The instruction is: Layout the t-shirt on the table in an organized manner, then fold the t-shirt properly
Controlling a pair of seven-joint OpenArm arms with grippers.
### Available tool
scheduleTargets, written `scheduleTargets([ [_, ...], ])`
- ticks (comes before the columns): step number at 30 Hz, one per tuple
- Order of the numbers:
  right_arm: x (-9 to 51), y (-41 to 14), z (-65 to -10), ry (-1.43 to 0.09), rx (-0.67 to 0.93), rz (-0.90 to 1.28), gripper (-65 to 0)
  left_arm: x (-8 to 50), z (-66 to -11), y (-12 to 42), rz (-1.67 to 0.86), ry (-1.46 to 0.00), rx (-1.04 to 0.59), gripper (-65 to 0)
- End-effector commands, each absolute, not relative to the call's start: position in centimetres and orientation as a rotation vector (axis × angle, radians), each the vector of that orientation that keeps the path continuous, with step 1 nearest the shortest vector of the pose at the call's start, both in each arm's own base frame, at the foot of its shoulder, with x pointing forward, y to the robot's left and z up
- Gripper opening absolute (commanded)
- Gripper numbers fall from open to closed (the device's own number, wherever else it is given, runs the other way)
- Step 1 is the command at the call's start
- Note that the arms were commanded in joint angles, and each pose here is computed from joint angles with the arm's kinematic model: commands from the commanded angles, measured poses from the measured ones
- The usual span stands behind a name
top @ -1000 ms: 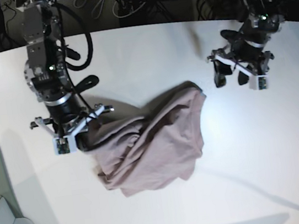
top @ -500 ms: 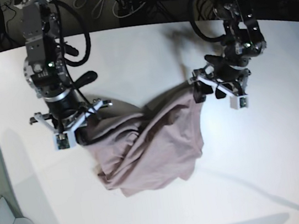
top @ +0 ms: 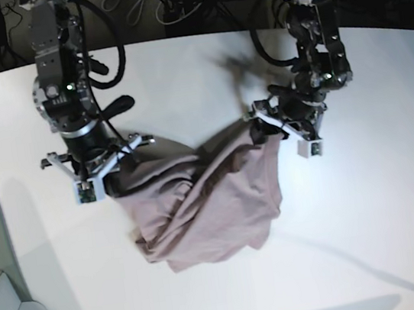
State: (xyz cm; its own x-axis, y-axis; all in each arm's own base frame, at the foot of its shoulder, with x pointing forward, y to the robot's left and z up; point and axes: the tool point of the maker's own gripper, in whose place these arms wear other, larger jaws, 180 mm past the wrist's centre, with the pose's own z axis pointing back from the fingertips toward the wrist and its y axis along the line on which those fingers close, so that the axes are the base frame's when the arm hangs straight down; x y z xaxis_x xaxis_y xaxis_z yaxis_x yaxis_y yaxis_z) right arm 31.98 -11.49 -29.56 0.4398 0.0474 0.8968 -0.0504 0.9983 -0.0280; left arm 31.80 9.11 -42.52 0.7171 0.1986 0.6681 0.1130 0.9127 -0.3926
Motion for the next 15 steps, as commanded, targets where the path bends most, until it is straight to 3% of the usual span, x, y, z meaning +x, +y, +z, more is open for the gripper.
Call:
scheduleTargets([
  [1,32.6,-11.7,-28.1,-1.170,-0.007,0.076,-65.0,32.4,-41.8,9.2,0.044,-0.800,-0.430,-44.7],
  [4,32.6,-11.9,-28.2,-1.168,-0.012,0.080,-65.0,32.4,-41.8,9.4,0.048,-0.802,-0.428,-62.4],
  [5,32.6,-11.9,-28.2,-1.168,-0.013,0.082,-65.0,32.4,-41.8,9.4,0.048,-0.802,-0.428,-65.0],
  [15,33.2,-17.0,-27.9,-1.173,-0.129,0.039,-65.0,33.6,-33.5,18.6,0.196,-1.073,-0.313,-64.9],
])
